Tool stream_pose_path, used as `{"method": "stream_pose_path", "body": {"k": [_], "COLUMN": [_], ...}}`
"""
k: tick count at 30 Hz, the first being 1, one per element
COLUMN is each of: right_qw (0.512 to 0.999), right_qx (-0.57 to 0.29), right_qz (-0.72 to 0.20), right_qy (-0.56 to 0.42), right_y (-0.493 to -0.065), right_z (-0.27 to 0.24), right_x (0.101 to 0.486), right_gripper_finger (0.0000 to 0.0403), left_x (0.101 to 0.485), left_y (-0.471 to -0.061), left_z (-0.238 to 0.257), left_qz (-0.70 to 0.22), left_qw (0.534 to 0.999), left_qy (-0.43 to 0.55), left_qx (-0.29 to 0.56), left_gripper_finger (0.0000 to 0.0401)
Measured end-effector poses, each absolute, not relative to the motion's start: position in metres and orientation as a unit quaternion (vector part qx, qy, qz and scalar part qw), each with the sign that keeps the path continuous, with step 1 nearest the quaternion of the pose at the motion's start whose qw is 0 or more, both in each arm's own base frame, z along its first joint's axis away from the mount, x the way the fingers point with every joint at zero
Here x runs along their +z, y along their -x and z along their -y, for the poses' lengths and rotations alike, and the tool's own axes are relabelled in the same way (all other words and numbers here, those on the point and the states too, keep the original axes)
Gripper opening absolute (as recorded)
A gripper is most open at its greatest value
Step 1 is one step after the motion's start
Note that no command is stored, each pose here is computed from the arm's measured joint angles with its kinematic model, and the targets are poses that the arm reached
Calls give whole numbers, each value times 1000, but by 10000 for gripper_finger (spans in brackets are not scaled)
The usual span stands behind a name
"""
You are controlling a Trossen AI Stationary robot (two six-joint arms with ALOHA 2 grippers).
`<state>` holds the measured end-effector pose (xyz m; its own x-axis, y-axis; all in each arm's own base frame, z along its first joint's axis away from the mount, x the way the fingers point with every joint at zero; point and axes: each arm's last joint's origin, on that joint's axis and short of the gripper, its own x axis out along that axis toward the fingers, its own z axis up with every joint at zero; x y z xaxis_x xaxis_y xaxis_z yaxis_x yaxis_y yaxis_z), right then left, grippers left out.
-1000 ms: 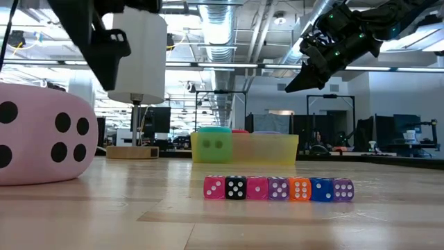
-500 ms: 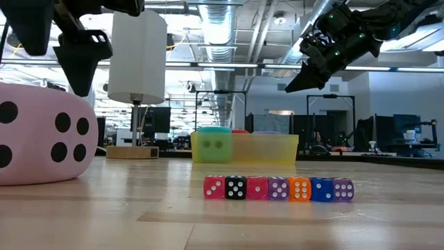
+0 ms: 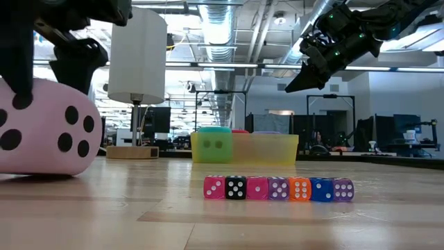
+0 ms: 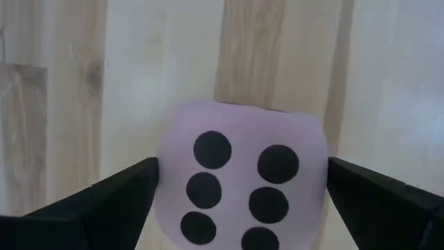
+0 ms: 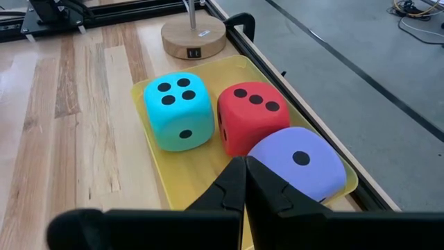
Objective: Pick & Place Dice
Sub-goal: Put the big pink dice into the yellow bin
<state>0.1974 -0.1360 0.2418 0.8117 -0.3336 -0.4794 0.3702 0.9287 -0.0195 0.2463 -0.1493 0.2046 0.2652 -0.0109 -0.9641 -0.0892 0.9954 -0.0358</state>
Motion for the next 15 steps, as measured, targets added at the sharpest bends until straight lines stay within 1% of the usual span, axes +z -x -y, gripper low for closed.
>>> {"method": "stream_pose_path", "body": {"k": [10, 15], "right_qw": [951, 951], "right_qx": [-185, -185], "right_qz": [-245, -245], "right_qy": [-37, -37], "right_y": [-197, -197], "right_z": [136, 136], "right_x": [242, 242], "right_gripper_finger": [0, 0], "left_x": [202, 206], "left_y": [-246, -247], "left_z": [150, 150], "left_qz": [-605, -591], "left_qw": [795, 804], "left_qy": [42, 60], "left_qx": [19, 19], "left_gripper_finger": [398, 398]}}
